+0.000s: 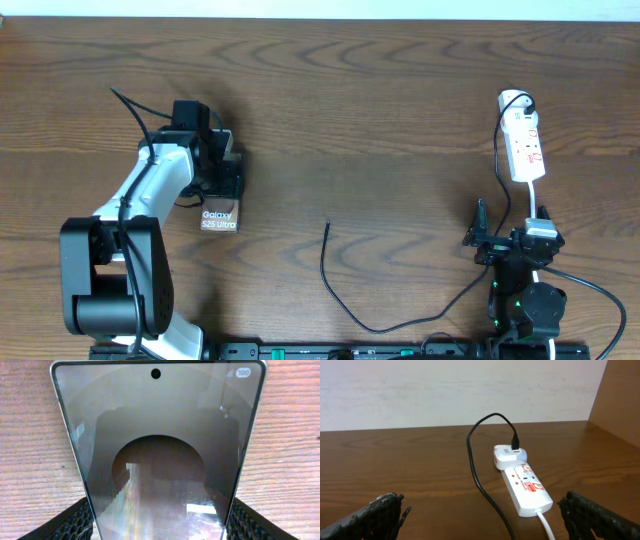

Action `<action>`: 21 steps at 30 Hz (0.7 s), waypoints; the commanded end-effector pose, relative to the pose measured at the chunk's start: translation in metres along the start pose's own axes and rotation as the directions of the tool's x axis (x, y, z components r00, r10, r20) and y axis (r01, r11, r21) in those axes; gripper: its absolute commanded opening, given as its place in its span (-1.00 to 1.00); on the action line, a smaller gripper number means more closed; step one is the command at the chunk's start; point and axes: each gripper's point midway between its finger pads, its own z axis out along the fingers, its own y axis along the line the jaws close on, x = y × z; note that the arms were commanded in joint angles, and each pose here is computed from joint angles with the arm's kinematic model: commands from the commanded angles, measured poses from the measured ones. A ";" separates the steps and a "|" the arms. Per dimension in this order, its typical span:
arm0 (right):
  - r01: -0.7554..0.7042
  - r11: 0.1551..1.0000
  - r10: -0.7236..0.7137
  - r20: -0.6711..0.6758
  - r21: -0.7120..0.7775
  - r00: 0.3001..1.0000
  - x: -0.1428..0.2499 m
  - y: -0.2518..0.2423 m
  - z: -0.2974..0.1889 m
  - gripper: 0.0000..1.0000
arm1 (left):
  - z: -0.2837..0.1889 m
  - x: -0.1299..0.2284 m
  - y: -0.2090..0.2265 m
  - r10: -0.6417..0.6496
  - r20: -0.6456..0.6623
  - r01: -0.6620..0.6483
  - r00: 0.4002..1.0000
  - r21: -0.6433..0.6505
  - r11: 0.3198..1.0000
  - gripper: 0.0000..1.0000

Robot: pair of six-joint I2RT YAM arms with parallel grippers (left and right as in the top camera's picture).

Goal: Plug charger to phone and switch on socket

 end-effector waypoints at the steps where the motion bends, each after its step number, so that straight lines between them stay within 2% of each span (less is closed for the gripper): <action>1: -0.012 1.000 0.012 -0.001 -0.003 1.000 0.001 0.001 0.000 0.99 | -0.014 -0.012 -0.008 0.009 0.046 -0.011 0.999 0.033 0.999 -0.85; 12: -0.012 1.000 0.012 -0.001 -0.003 1.000 0.001 0.001 0.000 0.98 | -0.014 -0.011 0.000 0.013 0.044 -0.013 0.999 -0.011 1.000 -0.85; 16: -0.012 1.000 0.012 -0.001 -0.003 1.000 0.001 0.001 0.000 0.99 | -0.009 -0.006 0.003 0.012 0.033 -0.011 0.999 -0.028 1.000 -0.71; 21: -0.012 1.000 0.012 -0.001 -0.003 1.000 0.001 0.001 0.000 0.99 | 0.003 0.005 0.004 0.010 0.018 -0.010 1.000 -0.027 1.000 -0.71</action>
